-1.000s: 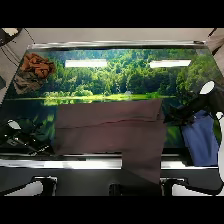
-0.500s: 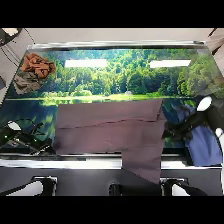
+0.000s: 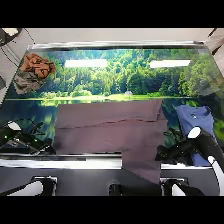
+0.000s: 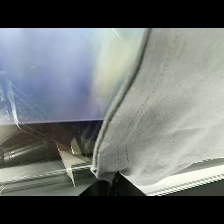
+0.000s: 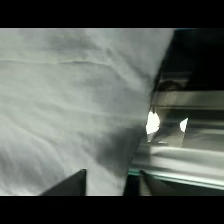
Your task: Fold the shirts.
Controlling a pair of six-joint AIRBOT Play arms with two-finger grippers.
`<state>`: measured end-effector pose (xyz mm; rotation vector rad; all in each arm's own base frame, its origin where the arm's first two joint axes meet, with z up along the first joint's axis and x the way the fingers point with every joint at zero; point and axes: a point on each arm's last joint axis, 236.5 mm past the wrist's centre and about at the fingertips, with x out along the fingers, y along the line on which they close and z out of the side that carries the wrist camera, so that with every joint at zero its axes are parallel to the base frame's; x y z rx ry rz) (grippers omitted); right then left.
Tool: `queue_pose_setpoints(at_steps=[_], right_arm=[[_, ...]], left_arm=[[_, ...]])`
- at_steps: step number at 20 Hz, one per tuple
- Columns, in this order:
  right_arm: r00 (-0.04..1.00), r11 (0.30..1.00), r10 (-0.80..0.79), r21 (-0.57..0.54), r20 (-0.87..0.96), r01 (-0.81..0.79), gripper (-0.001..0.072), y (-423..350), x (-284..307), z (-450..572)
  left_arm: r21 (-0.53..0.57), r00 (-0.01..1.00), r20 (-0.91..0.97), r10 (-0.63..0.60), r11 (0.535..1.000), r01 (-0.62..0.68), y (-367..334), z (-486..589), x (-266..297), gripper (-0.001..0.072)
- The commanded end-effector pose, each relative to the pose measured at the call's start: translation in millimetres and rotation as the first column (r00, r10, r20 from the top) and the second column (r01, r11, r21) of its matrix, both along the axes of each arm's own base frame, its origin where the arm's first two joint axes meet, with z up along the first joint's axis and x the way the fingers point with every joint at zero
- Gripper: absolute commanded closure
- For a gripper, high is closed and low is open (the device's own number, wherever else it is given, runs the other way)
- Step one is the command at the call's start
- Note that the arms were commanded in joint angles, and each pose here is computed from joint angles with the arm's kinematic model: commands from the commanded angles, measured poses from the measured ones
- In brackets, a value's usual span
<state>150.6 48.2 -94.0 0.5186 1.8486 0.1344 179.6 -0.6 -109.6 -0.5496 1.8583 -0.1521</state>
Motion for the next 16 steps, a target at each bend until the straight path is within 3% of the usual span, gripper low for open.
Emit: queue_pose_setpoints(at_steps=[1,2,3,6,9,12,16], right_arm=[[0.999,0.999,-0.040,-0.018,0.032,0.040,0.0428,-1,6,-8],[0.998,0.999,-0.051,0.008,0.026,0.051,0.0575,5,6,-5],[0.998,0.998,-0.058,0.041,0.018,0.057,0.0661,13,6,-1],[0.996,0.988,-0.035,0.153,0.087,0.022,0.0662,33,17,16],[0.970,0.993,-0.045,0.119,0.237,0.017,0.0666,24,57,48],[0.919,0.990,-0.139,0.075,0.368,0.119,0.0668,6,121,90],[0.861,0.977,-0.211,0.119,0.463,0.175,0.0667,-6,212,108]], left_arm=[[0.026,0.999,0.038,0.011,1.000,-0.012,5,-4,9,0.0675],[0.026,0.999,0.038,0.011,1.000,-0.012,5,-4,9,0.0675],[0.025,0.999,0.039,0.006,1.000,-0.007,5,-4,9,0.0676],[0.022,0.997,0.080,-0.015,1.000,0.014,7,1,18,0.0679],[0.022,0.966,0.260,-0.010,1.000,0.004,12,45,70,0.0680],[0.067,0.912,0.410,-0.004,0.997,-0.026,22,99,128,0.0682],[0.095,0.873,0.487,-0.018,0.995,-0.032,19,119,195,0.0681]])
